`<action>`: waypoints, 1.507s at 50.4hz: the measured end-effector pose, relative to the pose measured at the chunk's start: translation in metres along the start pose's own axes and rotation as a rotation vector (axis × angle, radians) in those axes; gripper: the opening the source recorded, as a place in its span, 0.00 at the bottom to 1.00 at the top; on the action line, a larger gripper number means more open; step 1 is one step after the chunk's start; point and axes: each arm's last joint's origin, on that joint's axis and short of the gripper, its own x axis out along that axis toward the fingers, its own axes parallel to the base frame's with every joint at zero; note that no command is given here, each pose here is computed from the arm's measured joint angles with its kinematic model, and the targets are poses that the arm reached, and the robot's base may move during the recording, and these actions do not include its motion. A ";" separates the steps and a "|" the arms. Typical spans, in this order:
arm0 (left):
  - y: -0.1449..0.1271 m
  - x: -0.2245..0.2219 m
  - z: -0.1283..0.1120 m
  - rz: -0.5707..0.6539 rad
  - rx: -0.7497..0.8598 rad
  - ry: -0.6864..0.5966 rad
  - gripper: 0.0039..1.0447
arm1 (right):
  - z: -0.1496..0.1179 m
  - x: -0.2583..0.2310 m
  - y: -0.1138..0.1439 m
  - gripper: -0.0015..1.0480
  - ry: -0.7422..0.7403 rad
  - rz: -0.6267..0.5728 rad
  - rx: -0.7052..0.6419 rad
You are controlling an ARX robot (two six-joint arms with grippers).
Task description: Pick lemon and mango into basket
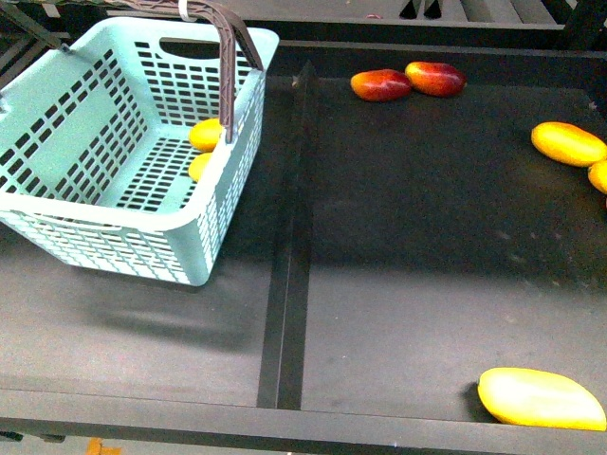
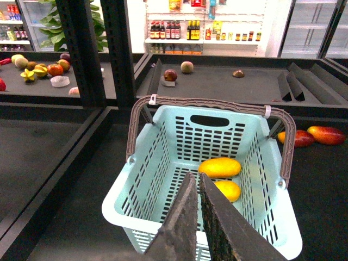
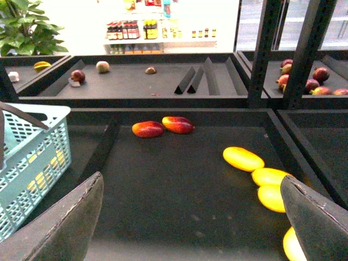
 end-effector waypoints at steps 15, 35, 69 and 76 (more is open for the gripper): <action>0.000 -0.017 0.006 0.000 0.001 -0.019 0.03 | 0.000 0.000 0.000 0.92 0.000 0.000 0.000; 0.000 -0.032 0.008 0.000 0.001 -0.027 0.03 | 0.000 0.000 0.000 0.92 0.000 0.000 0.000; 0.000 -0.051 0.004 0.000 0.002 -0.023 0.03 | 0.000 0.000 0.000 0.92 0.000 0.000 0.000; 0.000 -0.051 0.004 0.000 0.002 -0.023 0.03 | 0.000 0.000 0.000 0.92 0.000 0.000 0.000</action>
